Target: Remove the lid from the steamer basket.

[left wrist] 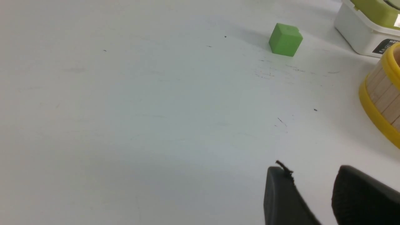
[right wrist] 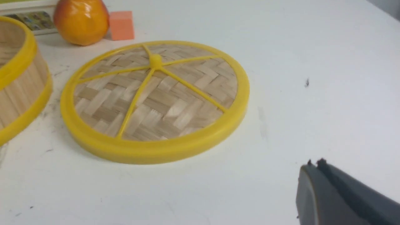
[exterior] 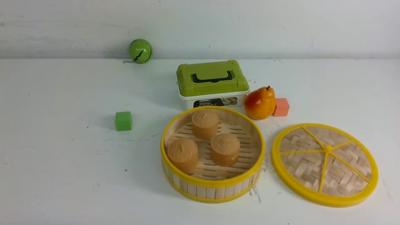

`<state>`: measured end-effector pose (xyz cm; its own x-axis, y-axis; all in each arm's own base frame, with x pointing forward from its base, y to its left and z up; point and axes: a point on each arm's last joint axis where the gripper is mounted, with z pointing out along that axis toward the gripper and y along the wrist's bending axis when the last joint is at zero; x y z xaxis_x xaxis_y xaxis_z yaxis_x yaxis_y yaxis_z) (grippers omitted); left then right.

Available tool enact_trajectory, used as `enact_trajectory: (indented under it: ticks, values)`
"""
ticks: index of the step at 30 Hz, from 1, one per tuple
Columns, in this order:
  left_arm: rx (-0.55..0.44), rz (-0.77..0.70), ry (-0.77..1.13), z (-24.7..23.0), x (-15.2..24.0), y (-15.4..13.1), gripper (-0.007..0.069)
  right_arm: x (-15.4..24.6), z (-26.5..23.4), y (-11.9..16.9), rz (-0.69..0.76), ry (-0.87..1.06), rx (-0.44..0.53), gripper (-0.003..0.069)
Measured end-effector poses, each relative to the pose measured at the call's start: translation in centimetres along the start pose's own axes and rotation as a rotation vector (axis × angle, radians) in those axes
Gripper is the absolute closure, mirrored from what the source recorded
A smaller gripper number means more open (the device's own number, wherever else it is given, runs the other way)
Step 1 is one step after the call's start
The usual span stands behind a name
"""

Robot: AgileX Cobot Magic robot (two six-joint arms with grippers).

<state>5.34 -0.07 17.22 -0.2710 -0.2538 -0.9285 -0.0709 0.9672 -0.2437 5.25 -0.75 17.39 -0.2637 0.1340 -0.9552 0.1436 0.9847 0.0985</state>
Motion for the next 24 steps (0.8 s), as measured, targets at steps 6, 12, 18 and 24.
enact_trajectory:
  ticks: [6, 12, 18, 24]
  values:
    - [0.000, 0.000, 0.000, 0.00, 0.00, 0.00, 0.0386, 0.10, -0.03, -0.05, -0.008, 0.018, 0.009, 0.0675]
    - [0.000, 0.000, 0.000, 0.00, 0.00, 0.00, 0.0386, 0.10, -0.05, -0.04, -0.011, 0.021, 0.009, 0.0675]
    - [0.000, 0.000, 0.000, 0.00, 0.00, 0.00, 0.0386, 0.14, -0.05, 0.31, -0.038, 0.027, -0.054, 0.0676]
    - [0.000, 0.000, 0.000, 0.00, 0.00, 0.00, 0.0386, 0.16, -0.05, 0.43, -0.043, 0.029, -0.076, 0.0676]
